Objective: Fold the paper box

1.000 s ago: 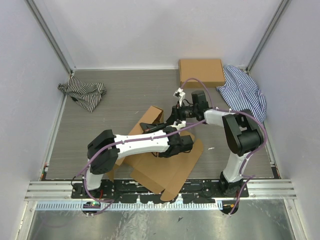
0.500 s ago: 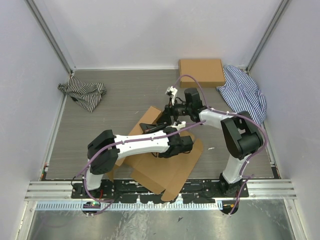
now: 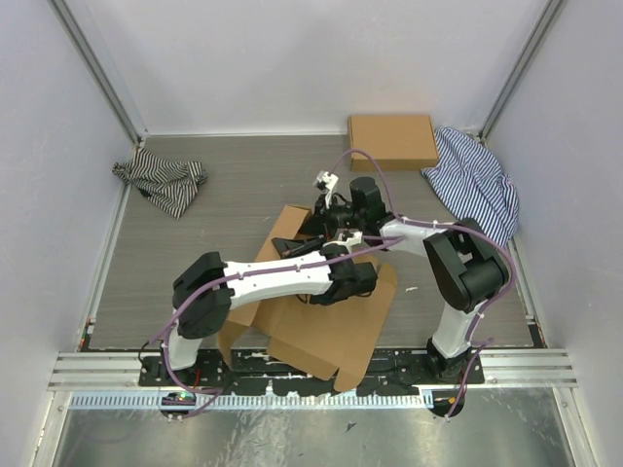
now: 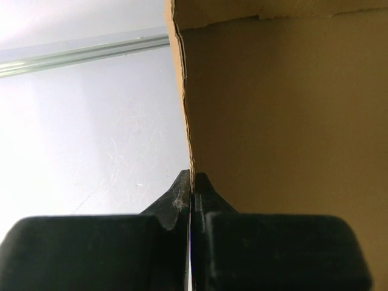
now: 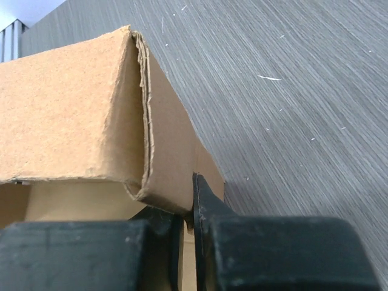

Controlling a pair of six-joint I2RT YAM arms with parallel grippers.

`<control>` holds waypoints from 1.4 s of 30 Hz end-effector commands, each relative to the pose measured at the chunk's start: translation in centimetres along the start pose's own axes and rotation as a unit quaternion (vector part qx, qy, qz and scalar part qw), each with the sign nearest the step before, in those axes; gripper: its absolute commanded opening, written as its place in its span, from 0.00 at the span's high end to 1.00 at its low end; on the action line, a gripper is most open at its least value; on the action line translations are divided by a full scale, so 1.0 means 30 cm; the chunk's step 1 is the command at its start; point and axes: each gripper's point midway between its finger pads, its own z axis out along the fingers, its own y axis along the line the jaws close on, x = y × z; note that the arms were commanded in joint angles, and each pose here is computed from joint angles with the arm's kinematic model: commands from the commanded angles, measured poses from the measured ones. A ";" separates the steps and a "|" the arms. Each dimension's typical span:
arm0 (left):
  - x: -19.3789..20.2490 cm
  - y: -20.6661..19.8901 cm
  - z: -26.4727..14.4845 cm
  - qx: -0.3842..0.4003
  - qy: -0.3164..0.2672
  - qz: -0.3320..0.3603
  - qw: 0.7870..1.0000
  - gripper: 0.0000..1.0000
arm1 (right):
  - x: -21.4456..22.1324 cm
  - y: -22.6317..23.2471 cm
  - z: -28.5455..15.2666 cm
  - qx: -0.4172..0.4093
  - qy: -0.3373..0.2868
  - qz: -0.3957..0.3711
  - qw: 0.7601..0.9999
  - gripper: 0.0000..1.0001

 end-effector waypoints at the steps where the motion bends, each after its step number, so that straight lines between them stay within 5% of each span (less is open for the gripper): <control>1: -0.002 -0.028 -0.057 0.042 0.012 -0.042 0.998 0.87 | -0.055 -0.048 -0.022 0.073 -0.035 0.015 0.997 0.94; 9: -0.018 0.023 -0.166 0.089 -0.009 -0.136 0.987 0.56 | -0.094 -0.087 -0.069 0.144 -0.049 0.029 0.988 0.97; 14: -0.001 0.068 -0.236 0.120 -0.035 -0.209 0.970 0.56 | -0.120 -0.106 -0.092 0.176 -0.054 0.039 0.982 0.99; 21: 0.115 0.335 -0.297 0.133 -0.095 -0.375 0.913 0.57 | -0.153 -0.092 -0.122 0.186 -0.060 0.029 0.980 0.99; 30: 0.132 0.362 -0.120 0.212 -0.103 -0.504 0.831 0.62 | -0.120 -0.068 -0.141 0.183 -0.044 0.039 0.981 0.98; 42: 0.002 0.296 -0.002 0.218 -0.079 -0.470 0.852 0.66 | -0.117 -0.021 -0.192 0.189 -0.012 0.053 0.981 0.98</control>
